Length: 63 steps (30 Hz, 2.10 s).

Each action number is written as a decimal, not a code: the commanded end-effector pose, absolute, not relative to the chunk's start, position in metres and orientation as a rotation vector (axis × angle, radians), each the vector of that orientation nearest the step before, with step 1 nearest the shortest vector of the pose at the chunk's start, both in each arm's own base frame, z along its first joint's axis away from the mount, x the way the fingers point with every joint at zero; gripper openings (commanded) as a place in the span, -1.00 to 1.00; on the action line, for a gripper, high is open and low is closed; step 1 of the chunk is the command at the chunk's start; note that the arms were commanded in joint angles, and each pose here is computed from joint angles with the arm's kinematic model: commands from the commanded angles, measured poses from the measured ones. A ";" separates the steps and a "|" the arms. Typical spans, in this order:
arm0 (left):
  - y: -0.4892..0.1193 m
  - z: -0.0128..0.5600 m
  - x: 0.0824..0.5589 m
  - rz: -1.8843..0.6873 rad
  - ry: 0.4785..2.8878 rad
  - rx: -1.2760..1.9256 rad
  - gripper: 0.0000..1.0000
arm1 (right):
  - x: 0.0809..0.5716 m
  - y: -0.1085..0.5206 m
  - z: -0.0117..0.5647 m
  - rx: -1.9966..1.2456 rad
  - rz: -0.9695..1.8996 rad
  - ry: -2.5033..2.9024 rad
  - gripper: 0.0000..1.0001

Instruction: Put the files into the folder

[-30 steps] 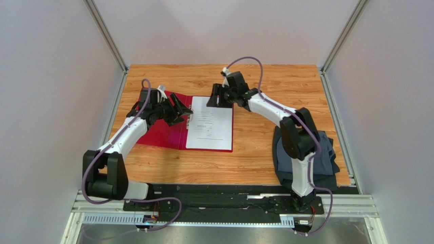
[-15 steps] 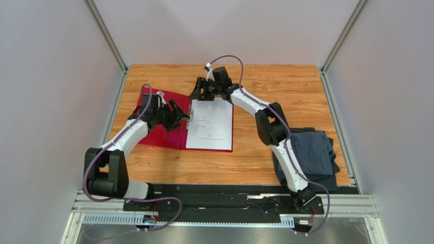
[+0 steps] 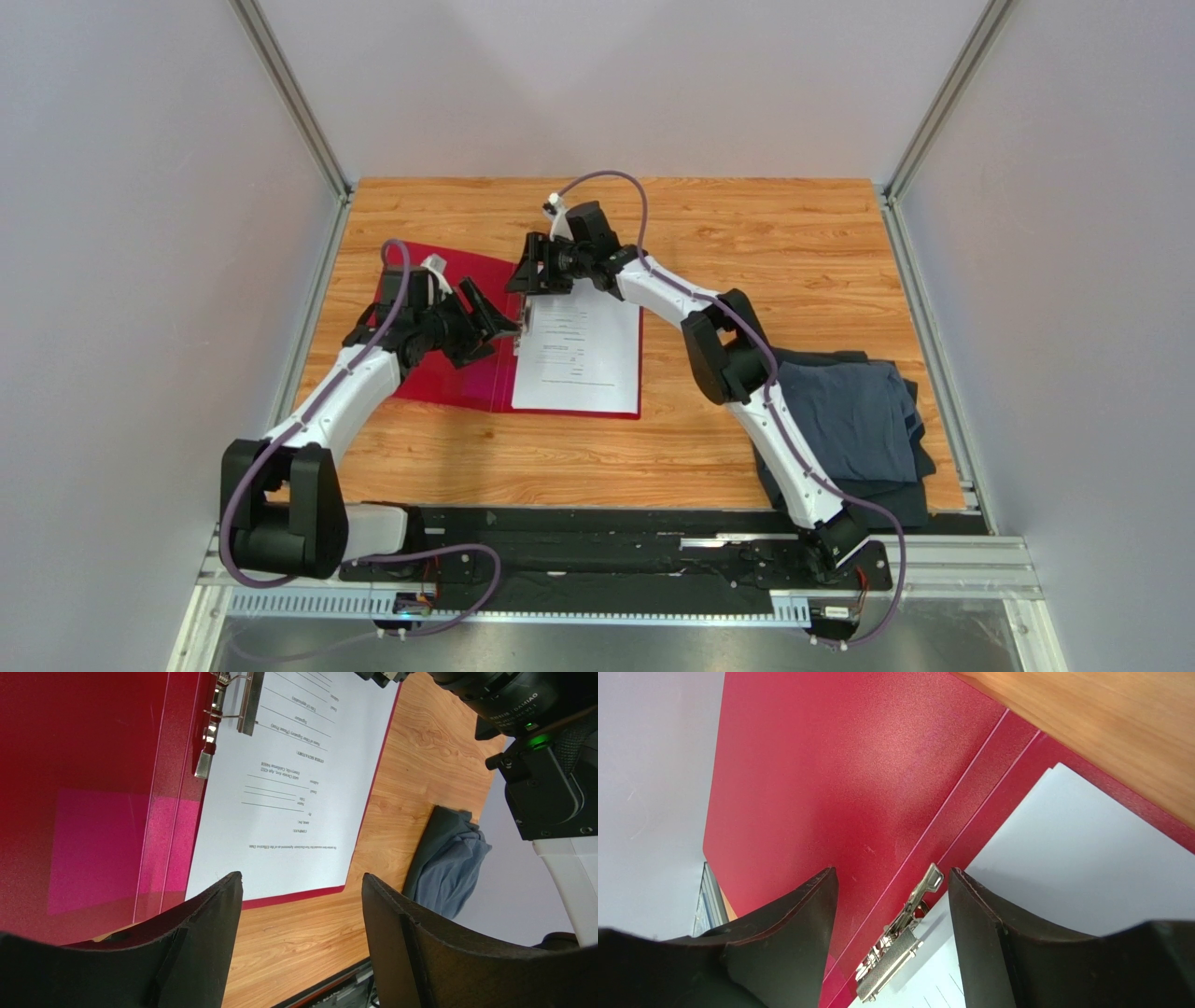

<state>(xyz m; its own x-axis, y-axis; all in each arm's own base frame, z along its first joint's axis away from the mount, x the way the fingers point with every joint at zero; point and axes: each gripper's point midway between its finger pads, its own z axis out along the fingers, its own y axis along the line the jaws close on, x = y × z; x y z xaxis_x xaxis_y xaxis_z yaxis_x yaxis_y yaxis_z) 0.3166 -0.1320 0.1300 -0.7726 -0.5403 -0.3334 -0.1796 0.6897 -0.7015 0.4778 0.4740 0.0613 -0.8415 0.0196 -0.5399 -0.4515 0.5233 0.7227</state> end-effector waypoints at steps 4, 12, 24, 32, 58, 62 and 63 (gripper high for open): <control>-0.132 0.144 0.315 -0.930 2.335 -0.502 0.44 | 0.488 0.491 0.084 -0.348 1.362 2.178 0.23; -0.132 0.152 0.315 -0.925 2.319 -0.483 0.44 | 0.481 0.501 0.103 -0.350 1.469 2.142 0.14; -0.130 0.161 0.308 -0.928 2.299 -0.468 0.44 | 0.449 0.509 0.128 -0.395 1.563 2.152 0.00; -0.124 0.170 0.300 -0.914 2.267 -0.463 0.44 | 0.424 0.512 0.127 -0.462 1.539 2.186 -0.02; -0.075 0.123 0.309 -0.676 2.360 -0.886 0.42 | 0.397 0.481 0.127 0.417 1.386 2.582 0.16; -0.067 0.112 0.313 -0.659 2.382 -0.940 0.38 | 0.399 0.484 0.128 0.531 1.424 2.563 -0.07; -0.066 0.111 0.314 -0.657 2.385 -0.947 0.37 | 0.400 0.484 0.126 0.553 1.426 2.566 -0.16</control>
<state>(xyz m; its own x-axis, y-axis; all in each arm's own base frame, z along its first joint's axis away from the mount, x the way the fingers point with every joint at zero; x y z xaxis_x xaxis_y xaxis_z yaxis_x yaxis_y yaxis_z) 0.3012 -0.0745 0.1008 -0.6770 -0.6909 -0.2537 -0.4602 0.6664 -0.5866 0.3932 0.4774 0.1049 -0.9560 0.2891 -0.0489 0.1283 0.5624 0.8168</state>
